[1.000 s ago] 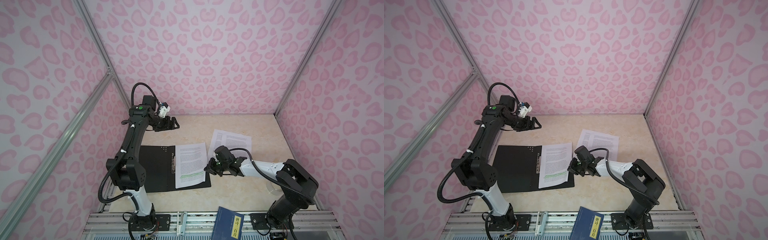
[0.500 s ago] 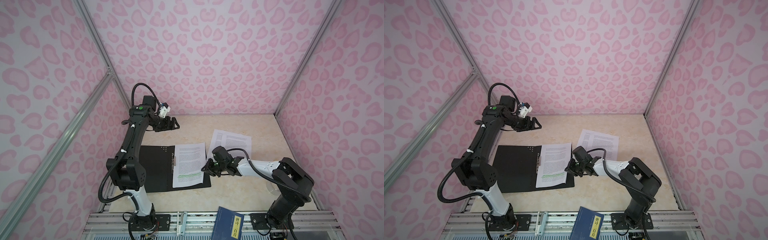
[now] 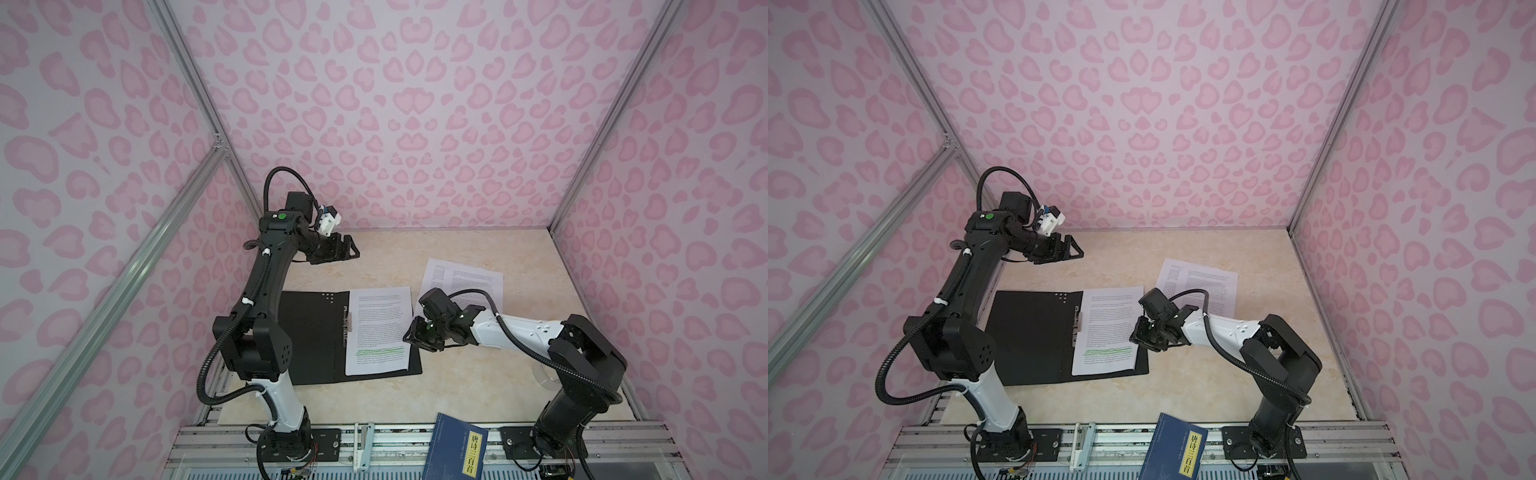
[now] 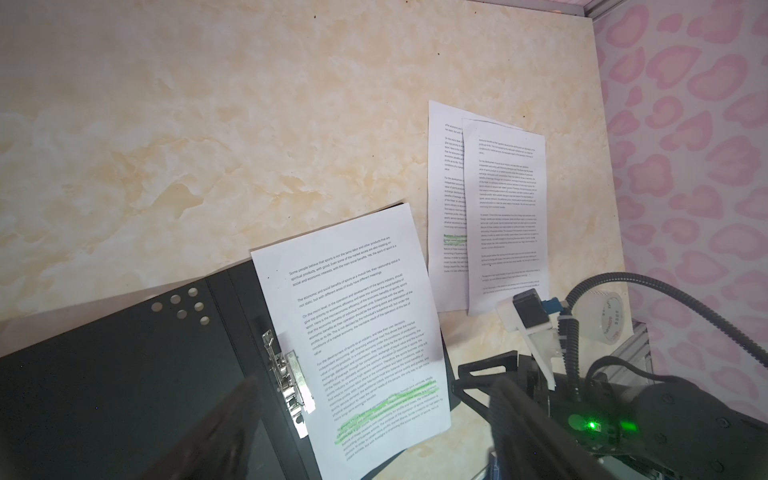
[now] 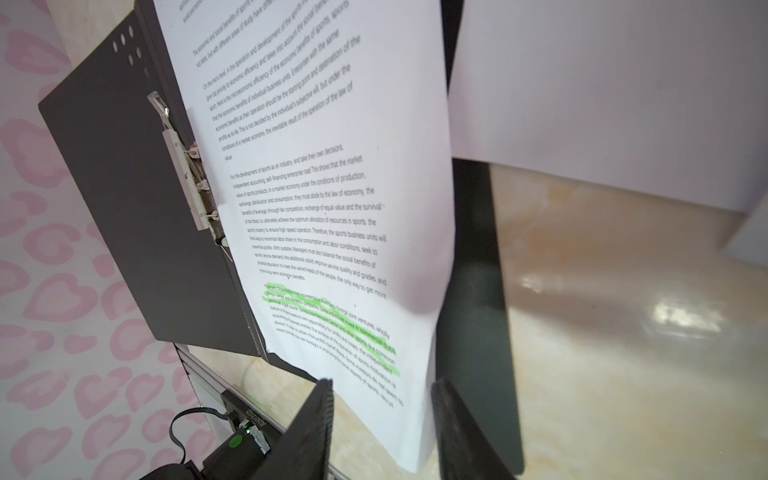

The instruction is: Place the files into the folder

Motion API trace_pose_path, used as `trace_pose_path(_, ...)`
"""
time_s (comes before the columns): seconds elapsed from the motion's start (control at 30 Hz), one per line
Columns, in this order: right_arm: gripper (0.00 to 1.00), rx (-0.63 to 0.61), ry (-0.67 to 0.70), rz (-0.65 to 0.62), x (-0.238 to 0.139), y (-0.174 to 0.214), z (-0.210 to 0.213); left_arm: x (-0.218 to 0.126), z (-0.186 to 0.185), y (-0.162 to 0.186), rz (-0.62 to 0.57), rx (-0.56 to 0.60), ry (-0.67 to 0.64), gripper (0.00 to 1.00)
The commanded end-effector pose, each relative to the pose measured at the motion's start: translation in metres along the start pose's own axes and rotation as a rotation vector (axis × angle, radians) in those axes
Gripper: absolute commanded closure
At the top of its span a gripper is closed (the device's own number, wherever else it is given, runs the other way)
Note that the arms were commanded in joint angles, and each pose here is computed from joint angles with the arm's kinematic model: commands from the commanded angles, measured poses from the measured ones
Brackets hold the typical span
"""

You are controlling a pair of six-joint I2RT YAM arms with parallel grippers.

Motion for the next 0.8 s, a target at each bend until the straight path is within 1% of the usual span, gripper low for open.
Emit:
trace_pose_path(0.0, 0.58, -0.062, 0.066, -0.029, -0.004, -0.006, -0.009, 0.003, 0.000, 0.001, 0.006, -0.008, 0.016, 0.11)
trace_pose_path(0.2, 0.58, -0.173, 0.144, -0.064, -0.022, -0.004, -0.019, 0.010, -0.003, 0.007, 0.026, 0.006, 0.044, 0.12)
trace_pose_path(0.33, 0.59, -0.225, 0.214, -0.062, -0.027, 0.003, -0.043, 0.024, -0.010, 0.014, 0.067, 0.036, 0.073, 0.13)
trace_pose_path(0.43, 0.61, -0.262, 0.210, -0.049, -0.026, 0.013, -0.048, 0.035, -0.012, 0.021, 0.099, 0.052, 0.068, 0.14)
trace_pose_path(0.5, 0.61, -0.286, 0.201, -0.038, -0.022, 0.021, -0.048, 0.040, -0.011, 0.024, 0.097, 0.050, 0.065, 0.14)
trace_pose_path(0.67, 0.53, -0.385, 0.237, -0.066, -0.014, 0.041, -0.043, 0.047, -0.011, 0.028, 0.111, 0.041, 0.063, 0.14)
trace_pose_path(0.77, 0.50, -0.444, 0.275, -0.086, -0.008, 0.051, -0.045, 0.048, -0.012, 0.029, 0.116, 0.043, 0.061, 0.14)
Point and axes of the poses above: each gripper's point midway between its finger pads, its own x axis out along the fingers, its own z axis along the line the jaws close on, y = z × x, the point moved 1 cm from there along -x, back along the fingers, and after that the axes turned 13 degrees about x, right-handed, at the moved point
